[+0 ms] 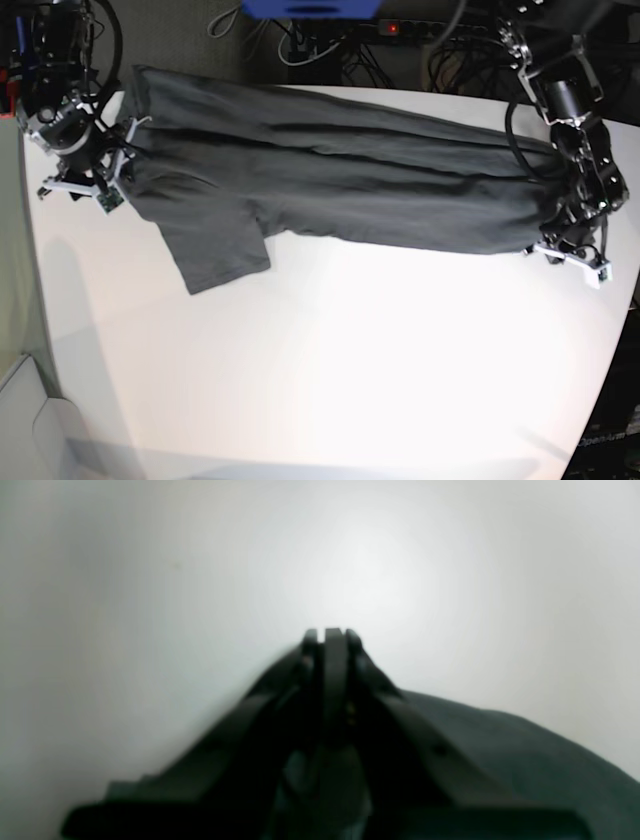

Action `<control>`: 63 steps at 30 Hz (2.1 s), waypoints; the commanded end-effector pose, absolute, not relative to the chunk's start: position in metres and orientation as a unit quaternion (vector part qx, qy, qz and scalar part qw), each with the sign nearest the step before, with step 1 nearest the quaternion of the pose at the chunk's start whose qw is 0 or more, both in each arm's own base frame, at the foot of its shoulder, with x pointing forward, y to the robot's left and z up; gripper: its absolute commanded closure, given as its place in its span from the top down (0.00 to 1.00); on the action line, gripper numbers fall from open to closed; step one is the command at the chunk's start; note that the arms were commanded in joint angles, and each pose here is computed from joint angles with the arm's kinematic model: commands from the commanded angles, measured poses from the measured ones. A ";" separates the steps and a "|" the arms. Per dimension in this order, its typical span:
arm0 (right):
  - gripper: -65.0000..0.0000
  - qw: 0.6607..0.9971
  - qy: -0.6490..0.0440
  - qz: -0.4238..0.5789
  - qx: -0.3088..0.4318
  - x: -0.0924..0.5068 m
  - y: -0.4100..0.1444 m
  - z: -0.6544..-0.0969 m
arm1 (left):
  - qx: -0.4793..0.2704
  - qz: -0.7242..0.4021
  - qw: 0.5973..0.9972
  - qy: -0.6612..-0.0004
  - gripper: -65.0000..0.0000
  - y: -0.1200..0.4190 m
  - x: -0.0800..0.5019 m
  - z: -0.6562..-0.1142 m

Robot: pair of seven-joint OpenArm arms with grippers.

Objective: Layout the t-shirt on the table in an organized manner, then fold the t-shirt properly
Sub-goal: 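Release the fold and reposition both grippers along the folded edge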

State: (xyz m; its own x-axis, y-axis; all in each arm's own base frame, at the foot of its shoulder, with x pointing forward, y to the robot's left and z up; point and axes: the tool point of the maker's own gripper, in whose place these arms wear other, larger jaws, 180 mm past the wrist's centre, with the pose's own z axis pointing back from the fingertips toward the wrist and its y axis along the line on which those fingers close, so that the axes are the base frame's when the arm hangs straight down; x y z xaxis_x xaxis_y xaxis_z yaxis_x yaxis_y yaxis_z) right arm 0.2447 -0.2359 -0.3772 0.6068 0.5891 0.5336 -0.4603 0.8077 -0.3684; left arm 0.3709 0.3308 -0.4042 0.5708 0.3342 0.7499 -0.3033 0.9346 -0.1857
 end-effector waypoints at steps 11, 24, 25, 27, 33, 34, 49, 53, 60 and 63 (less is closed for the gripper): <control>0.36 0.883 -0.348 0.296 -0.104 0.252 -0.238 -0.367 | 0.032 0.129 0.835 -0.533 0.00 0.356 0.410 -0.285; 0.36 0.886 -0.349 0.289 -0.099 0.251 -0.236 -0.369 | 0.058 0.081 0.829 -0.551 0.00 0.335 0.399 -0.219; 0.36 0.887 -0.348 0.287 -0.097 0.250 -0.235 -0.371 | 0.062 0.078 0.833 -0.544 0.00 0.334 0.395 -0.221; 0.36 0.889 -0.345 0.286 -0.096 0.249 -0.236 -0.373 | 0.069 0.069 0.839 -0.536 0.00 0.331 0.385 -0.222; 0.36 0.890 -0.343 0.286 -0.092 0.248 -0.235 -0.376 | 0.090 0.074 0.851 -0.513 0.00 0.337 0.347 -0.241; 0.36 0.890 -0.343 0.286 -0.092 0.248 -0.235 -0.376 | 0.093 0.081 0.853 -0.507 0.00 0.342 0.341 -0.246; 0.36 0.890 -0.345 0.285 -0.090 0.249 -0.233 -0.376 | 0.096 0.119 0.889 -0.431 0.00 0.363 0.296 -0.308; 0.36 0.890 -0.344 0.286 -0.091 0.249 -0.234 -0.376 | 0.087 0.133 0.896 -0.416 0.00 0.368 0.293 -0.328; 0.37 0.883 -0.356 0.288 -0.103 0.259 -0.238 -0.365 | 0.074 0.149 0.903 -0.396 0.00 0.371 0.286 -0.356; 0.37 0.879 -0.367 0.279 -0.123 0.265 -0.252 -0.352 | 0.068 0.157 0.909 -0.380 0.00 0.372 0.281 -0.369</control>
State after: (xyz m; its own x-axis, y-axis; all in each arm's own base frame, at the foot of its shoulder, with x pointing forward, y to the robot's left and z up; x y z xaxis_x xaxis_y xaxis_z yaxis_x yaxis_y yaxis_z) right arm 0.2592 -0.2458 -0.3651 0.5991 0.5697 0.5626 -0.4148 0.8219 -0.3905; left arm 0.2725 0.3635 -0.3849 0.6922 0.2576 0.6741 -0.3393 0.9406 -0.0110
